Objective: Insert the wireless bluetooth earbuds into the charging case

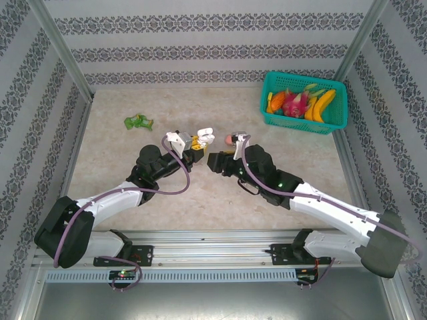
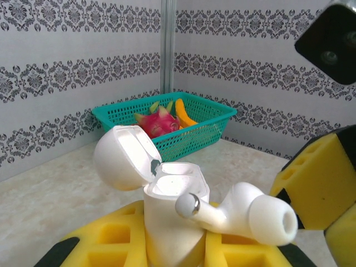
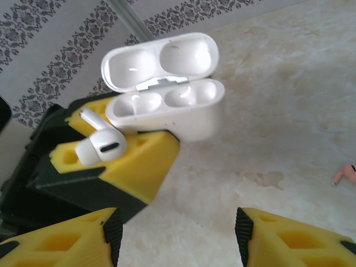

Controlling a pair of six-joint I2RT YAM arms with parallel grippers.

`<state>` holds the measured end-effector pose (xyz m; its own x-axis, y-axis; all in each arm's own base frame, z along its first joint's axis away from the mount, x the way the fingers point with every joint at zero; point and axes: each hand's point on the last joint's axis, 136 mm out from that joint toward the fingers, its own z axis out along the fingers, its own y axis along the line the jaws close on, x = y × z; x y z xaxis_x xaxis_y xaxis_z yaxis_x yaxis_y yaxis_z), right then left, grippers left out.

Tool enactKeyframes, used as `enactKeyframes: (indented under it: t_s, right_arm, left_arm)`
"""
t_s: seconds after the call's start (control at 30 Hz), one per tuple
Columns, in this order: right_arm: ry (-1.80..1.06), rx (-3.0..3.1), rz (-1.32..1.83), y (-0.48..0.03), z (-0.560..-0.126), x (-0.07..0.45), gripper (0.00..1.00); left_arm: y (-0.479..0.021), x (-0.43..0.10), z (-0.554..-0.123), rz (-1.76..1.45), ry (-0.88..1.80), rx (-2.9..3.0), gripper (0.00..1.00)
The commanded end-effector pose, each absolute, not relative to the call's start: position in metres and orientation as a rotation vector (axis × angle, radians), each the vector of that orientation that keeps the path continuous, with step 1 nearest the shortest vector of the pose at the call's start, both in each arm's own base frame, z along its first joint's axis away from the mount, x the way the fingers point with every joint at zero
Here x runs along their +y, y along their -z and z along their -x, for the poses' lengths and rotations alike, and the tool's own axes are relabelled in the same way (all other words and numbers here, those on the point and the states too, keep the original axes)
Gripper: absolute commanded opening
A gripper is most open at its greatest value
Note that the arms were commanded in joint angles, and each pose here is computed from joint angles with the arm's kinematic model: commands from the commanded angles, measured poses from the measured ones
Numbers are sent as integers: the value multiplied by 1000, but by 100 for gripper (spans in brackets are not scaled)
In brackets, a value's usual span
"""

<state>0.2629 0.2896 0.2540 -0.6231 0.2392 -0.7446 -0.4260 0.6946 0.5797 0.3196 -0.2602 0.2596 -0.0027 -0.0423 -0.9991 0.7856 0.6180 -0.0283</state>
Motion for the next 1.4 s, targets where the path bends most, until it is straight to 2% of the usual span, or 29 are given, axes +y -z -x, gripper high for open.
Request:
enactKeyframes:
  t_s: [0.0, 0.4, 0.87, 1.37]
  right_arm:
    - [-1007, 1965, 189, -280, -262, 302, 58]
    - [-1052, 1919, 204, -301, -265, 315, 58]
    - [-1043, 1937, 205, -297, -273, 326, 57]
    - [-1010, 1958, 163, -289, -281, 325, 41]
  left_arm:
    - [-271, -265, -308, -681, 780, 1398, 0]
    - [-268, -264, -308, -677, 778, 1406, 0]
    - [-268, -265, -310, -676, 782, 1415, 0]
    - [-265, -264, -309, -674, 784, 1426, 0]
